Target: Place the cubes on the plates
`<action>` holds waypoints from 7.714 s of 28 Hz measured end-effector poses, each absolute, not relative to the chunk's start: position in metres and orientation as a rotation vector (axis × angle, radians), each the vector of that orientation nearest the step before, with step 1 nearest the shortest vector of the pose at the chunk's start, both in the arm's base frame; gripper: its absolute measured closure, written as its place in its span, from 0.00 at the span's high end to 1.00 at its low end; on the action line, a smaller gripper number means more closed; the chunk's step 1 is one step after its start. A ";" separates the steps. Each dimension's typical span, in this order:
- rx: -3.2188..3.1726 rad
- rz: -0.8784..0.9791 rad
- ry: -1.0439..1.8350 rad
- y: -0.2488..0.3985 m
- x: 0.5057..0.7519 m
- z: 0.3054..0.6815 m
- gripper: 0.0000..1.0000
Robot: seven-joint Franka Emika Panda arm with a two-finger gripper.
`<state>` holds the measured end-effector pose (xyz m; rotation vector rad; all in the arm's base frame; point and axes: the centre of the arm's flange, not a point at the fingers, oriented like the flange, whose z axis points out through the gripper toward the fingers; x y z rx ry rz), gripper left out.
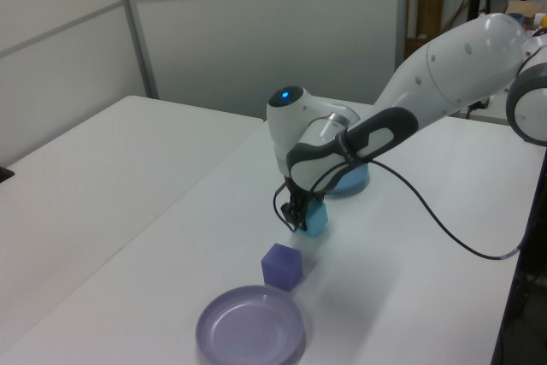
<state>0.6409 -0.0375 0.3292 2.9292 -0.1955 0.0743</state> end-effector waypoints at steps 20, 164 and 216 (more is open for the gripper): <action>2.993 0.329 -0.475 -0.275 0.640 0.362 0.62; 3.140 0.059 -0.026 -0.011 0.561 0.597 1.00; 3.139 0.028 -0.019 -0.009 0.569 0.583 1.00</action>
